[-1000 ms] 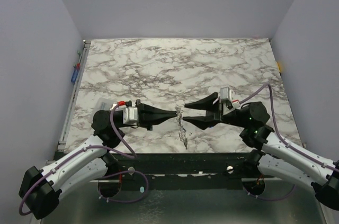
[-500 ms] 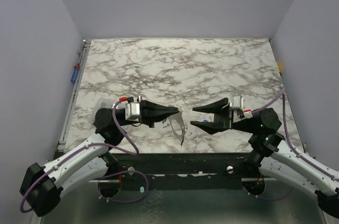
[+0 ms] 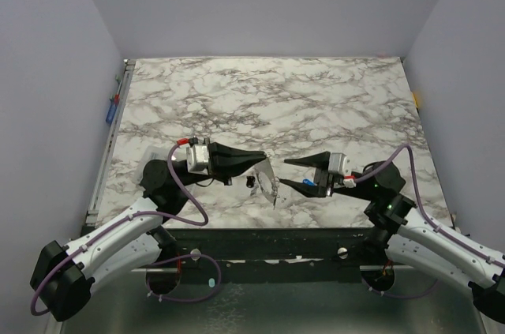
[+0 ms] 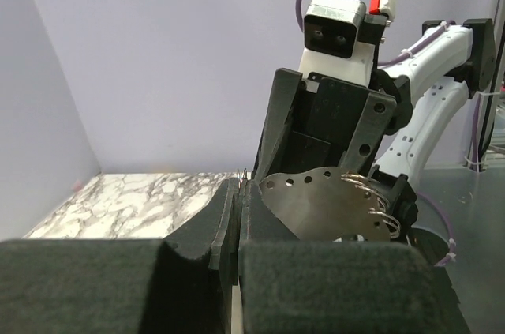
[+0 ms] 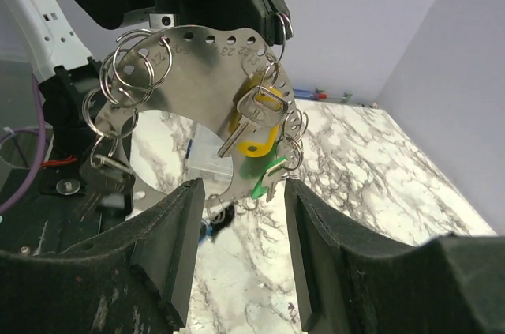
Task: Put the keys on the keyring
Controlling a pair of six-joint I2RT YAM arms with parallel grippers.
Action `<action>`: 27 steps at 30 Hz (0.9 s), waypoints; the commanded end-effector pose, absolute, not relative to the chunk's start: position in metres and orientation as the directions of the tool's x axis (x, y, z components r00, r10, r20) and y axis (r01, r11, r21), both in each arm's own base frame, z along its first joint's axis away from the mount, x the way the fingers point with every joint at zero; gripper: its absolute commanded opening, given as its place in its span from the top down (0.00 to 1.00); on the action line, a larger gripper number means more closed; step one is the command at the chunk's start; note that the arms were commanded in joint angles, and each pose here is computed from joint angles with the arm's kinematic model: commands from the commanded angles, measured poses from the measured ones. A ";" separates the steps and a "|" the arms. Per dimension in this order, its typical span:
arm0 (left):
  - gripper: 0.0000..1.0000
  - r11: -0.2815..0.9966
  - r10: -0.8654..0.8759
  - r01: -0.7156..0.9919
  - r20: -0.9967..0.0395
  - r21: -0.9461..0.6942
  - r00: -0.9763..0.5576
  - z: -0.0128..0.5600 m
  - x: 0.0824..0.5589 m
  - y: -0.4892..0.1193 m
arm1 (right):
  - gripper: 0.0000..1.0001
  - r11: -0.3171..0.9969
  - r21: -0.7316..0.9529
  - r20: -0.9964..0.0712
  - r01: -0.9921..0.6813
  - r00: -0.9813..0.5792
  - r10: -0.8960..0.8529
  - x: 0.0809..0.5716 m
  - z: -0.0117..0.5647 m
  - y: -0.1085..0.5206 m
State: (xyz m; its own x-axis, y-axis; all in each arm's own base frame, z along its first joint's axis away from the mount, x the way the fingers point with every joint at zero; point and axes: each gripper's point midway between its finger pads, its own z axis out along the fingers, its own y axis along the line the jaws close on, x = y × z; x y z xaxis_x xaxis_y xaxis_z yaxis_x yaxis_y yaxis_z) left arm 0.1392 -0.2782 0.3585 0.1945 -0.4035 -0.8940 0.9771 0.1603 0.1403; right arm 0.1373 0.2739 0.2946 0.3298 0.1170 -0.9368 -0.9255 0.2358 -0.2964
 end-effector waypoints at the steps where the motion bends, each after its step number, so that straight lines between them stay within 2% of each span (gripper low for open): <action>1: 1.00 0.206 -0.476 0.966 -0.846 0.159 0.241 0.390 0.138 -0.269 | 0.47 0.260 -0.355 -0.907 -0.898 0.398 0.136 0.139 0.306 0.272; 9: 1.00 0.241 -0.479 0.961 -0.846 0.133 0.237 0.389 0.146 -0.268 | 0.47 0.309 -0.320 -0.924 -0.896 0.367 0.108 0.145 0.322 0.266; 20: 1.00 0.309 -0.467 0.945 -0.850 0.103 0.245 0.380 0.161 -0.266 | 0.45 0.308 -0.039 -0.986 -0.951 0.086 0.143 0.136 0.322 0.259; 27: 1.00 0.358 -0.465 0.930 -0.849 0.080 0.252 0.378 0.171 -0.263 | 0.41 0.311 0.069 -0.984 -0.948 -0.013 0.178 0.134 0.326 0.258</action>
